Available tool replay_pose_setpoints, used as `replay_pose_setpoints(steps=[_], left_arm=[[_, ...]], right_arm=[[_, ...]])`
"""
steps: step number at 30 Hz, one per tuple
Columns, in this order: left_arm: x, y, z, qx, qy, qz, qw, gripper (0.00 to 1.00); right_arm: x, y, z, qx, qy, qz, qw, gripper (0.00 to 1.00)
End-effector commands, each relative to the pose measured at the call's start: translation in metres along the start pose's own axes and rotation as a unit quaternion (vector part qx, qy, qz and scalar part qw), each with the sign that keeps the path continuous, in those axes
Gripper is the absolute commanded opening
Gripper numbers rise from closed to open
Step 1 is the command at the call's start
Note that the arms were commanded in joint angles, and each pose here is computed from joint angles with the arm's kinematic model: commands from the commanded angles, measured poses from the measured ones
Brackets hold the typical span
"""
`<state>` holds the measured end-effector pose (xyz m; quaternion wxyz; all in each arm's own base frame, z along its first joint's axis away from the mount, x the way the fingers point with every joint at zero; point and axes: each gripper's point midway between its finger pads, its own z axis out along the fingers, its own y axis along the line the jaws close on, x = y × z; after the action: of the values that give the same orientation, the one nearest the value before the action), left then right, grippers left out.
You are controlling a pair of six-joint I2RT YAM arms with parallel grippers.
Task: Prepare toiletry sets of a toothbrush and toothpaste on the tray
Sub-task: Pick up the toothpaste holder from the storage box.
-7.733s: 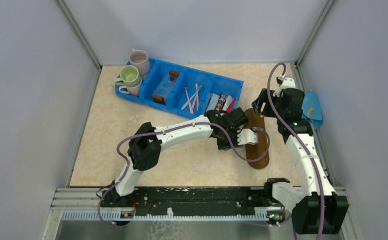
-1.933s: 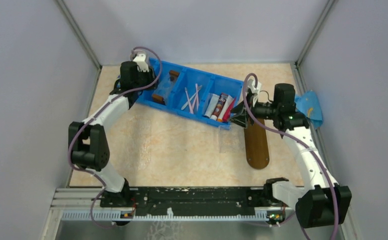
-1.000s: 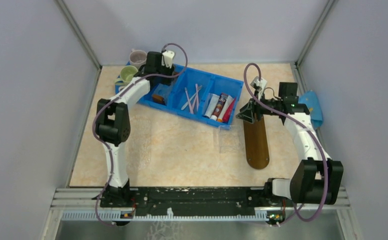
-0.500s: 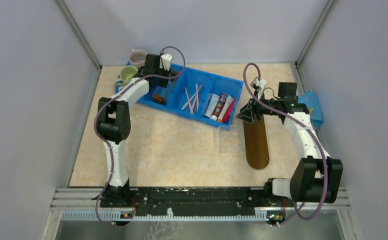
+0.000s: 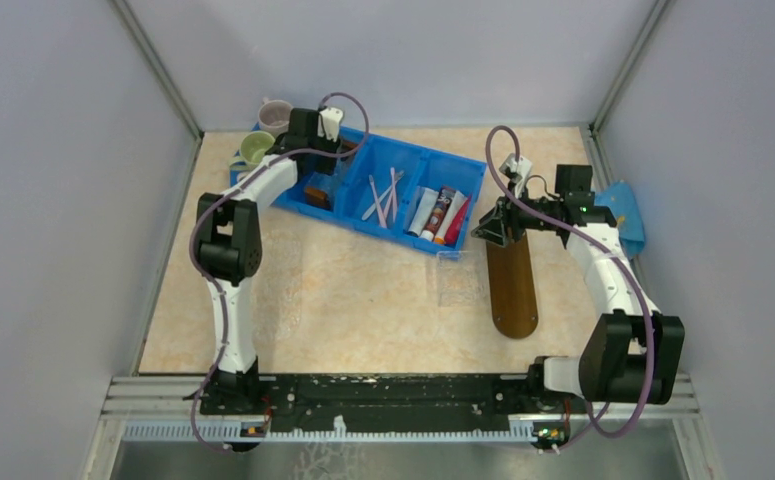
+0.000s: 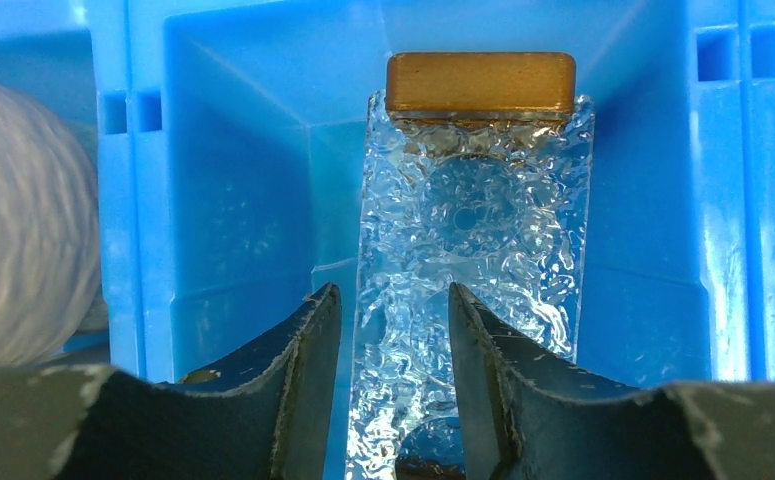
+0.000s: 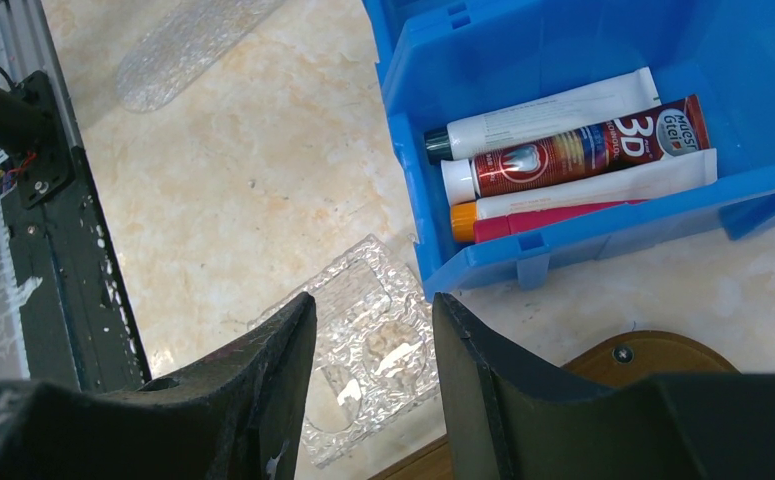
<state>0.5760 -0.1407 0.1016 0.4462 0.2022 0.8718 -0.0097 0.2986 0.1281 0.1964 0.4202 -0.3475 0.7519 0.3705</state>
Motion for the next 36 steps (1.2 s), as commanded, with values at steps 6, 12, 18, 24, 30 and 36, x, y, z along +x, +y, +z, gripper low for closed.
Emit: replay_pose_setpoints(steps=[6, 12, 18, 24, 30, 36], left_arm=[[0.012, 0.011, 0.004, -0.022, 0.009, 0.002, 1.0, 0.49], [0.014, 0.009, 0.002, -0.011, 0.013, -0.001, 1.0, 0.4], [0.012, 0.008, -0.006, 0.0, 0.01, -0.015, 1.0, 0.44], [0.008, 0.01, -0.013, -0.001, 0.0, -0.022, 1.0, 0.52], [0.01, 0.007, -0.011, 0.017, -0.001, -0.032, 0.999, 0.55], [0.019, 0.003, 0.002, 0.041, 0.016, -0.042, 0.998, 0.51]], right_arm=[[-0.015, -0.004, -0.001, -0.001, -0.017, -0.033, 0.999, 0.47], [-0.015, -0.004, -0.001, -0.002, -0.017, -0.033, 0.999, 0.47], [-0.015, -0.004, 0.0, -0.003, -0.017, -0.032, 0.999, 0.47], [-0.014, -0.004, 0.0, -0.003, -0.017, -0.031, 0.999, 0.47], [-0.014, -0.004, 0.0, -0.003, -0.017, -0.03, 0.999, 0.47], [-0.014, -0.004, 0.0, -0.004, -0.018, -0.03, 0.999, 0.47]])
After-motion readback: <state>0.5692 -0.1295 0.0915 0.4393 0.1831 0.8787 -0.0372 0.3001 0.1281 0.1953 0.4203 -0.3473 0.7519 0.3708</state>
